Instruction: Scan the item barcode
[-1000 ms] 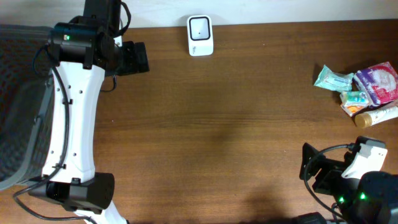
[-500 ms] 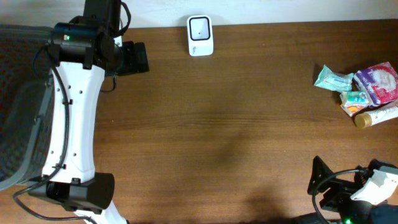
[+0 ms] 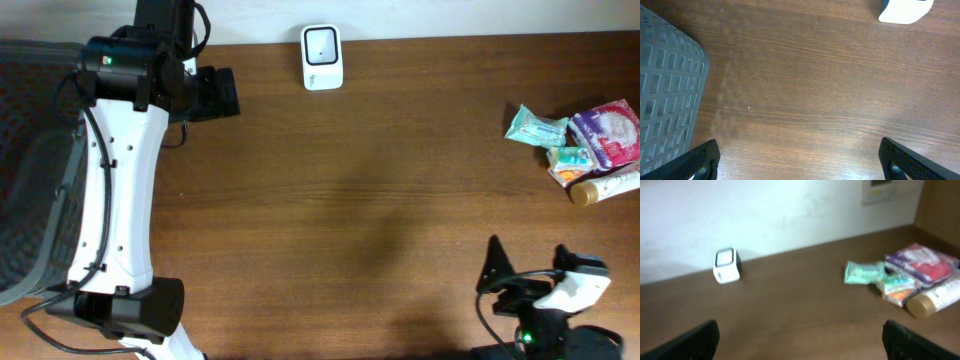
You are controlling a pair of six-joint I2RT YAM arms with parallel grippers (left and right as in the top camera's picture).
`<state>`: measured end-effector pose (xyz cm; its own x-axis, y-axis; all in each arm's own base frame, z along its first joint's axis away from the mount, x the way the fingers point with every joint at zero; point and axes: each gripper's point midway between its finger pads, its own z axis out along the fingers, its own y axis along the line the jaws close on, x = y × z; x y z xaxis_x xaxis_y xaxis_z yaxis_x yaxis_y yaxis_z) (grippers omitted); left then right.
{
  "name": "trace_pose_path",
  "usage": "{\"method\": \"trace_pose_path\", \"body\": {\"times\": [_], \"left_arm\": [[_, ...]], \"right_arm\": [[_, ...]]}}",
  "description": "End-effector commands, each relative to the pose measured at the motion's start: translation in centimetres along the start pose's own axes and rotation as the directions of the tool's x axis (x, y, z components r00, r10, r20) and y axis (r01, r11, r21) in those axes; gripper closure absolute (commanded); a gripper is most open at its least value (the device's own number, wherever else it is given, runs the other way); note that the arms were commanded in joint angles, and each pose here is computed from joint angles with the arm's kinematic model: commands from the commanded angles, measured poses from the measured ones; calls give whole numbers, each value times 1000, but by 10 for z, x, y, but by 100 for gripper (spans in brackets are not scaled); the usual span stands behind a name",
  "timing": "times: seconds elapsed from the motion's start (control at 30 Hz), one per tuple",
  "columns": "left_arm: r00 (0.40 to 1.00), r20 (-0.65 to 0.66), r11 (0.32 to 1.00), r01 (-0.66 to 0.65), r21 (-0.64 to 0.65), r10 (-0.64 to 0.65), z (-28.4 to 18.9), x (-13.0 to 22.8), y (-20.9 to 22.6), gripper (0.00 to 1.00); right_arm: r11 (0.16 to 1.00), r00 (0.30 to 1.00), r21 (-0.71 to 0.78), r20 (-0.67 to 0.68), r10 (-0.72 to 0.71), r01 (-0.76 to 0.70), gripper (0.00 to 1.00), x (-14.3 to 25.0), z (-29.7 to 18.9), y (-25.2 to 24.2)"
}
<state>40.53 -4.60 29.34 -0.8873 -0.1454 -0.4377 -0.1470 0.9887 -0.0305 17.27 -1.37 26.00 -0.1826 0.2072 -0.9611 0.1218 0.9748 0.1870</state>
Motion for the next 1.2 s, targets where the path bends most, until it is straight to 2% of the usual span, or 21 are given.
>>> {"method": "trace_pose_path", "body": {"times": [0.0,0.1,0.23,0.47,0.67,0.77,0.87,0.97,1.07,1.17], "left_arm": [[1000,17,1000,8,-4,-8,-4,-3,3,1],[1000,17,1000,8,-4,-8,-4,-3,3,1],[1000,17,1000,8,-4,-8,-4,-3,3,1],[1000,17,1000,8,-4,-8,-4,-3,3,1],[1000,17,1000,8,-4,-8,-4,-3,3,1],[1000,17,1000,8,-4,-8,-4,-3,3,1],[1000,17,1000,8,-4,-8,-4,-3,3,1],[1000,17,1000,8,-4,-8,-4,-3,3,1],[1000,17,1000,8,-4,-8,-4,-3,3,1],[1000,17,1000,8,-4,-8,-4,-3,3,1]], "right_arm": [[998,999,-54,30,-40,42,1,23,24,7],[992,997,-107,47,-64,68,1,37,43,15],[977,987,-180,135,-89,113,1,43,62,27],[968,969,-215,234,-74,126,1,54,78,31],[974,961,-190,267,-69,122,1,54,81,26],[977,971,-177,228,-75,117,1,64,84,23],[980,990,-168,110,-92,110,1,93,90,17],[983,989,-144,113,-96,112,1,92,90,13],[947,952,-133,138,-273,291,1,92,90,16],[956,960,-129,132,-248,265,1,92,90,14]]}}
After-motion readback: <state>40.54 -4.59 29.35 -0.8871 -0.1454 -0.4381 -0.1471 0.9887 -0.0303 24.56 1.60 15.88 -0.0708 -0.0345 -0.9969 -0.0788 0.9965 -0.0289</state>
